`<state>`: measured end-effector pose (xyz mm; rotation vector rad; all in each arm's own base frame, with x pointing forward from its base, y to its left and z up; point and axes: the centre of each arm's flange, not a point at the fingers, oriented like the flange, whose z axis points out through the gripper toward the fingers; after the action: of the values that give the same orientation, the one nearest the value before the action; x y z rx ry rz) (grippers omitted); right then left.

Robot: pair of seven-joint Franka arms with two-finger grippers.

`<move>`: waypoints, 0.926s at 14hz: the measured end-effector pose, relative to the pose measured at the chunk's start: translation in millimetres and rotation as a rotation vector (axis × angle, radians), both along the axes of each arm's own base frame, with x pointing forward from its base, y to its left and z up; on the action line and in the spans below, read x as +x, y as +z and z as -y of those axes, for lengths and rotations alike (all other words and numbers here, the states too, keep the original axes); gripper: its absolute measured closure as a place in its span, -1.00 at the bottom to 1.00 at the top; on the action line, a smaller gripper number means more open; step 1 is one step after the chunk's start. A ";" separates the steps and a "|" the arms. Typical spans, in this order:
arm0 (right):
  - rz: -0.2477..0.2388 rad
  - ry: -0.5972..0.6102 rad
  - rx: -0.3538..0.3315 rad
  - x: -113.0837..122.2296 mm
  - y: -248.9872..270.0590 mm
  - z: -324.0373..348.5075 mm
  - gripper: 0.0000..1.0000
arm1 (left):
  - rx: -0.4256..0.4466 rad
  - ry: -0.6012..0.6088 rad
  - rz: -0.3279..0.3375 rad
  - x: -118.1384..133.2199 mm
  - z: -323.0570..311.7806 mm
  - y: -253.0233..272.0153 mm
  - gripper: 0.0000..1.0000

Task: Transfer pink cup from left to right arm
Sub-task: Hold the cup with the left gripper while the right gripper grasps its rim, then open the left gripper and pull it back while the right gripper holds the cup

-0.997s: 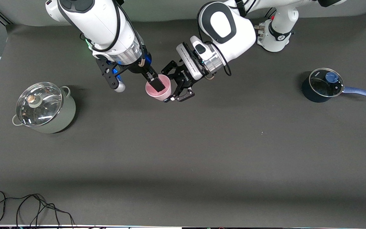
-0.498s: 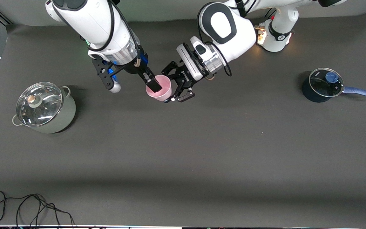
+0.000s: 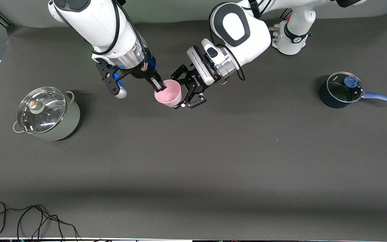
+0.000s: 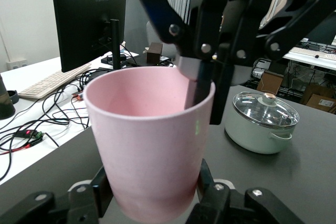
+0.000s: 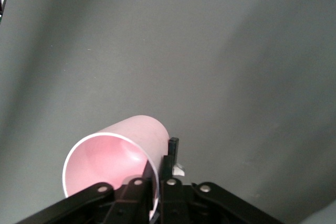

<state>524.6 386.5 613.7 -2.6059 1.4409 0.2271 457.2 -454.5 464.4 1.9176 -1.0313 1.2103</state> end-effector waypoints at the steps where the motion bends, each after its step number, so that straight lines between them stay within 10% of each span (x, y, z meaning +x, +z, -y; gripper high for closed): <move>1: -0.002 0.006 -0.002 -0.3 -0.5 0.1 0.93 | 0.003 -0.003 0.005 -0.4 0.3 -0.2 -0.30; 8: -0.002 0.023 -0.003 -0.7 -0.7 0.2 0.93 | -0.004 0.005 -0.010 -0.1 0.0 -0.5 -0.34; 13: 0.001 0.029 -0.003 0.3 -0.3 1.5 0.93 | -0.021 0.039 -0.050 7.3 -6.6 -2.1 -0.97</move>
<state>524.9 385.0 613.4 -2.6301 1.4052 0.2277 464.5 -447.9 462.3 1.9505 -0.9558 1.1845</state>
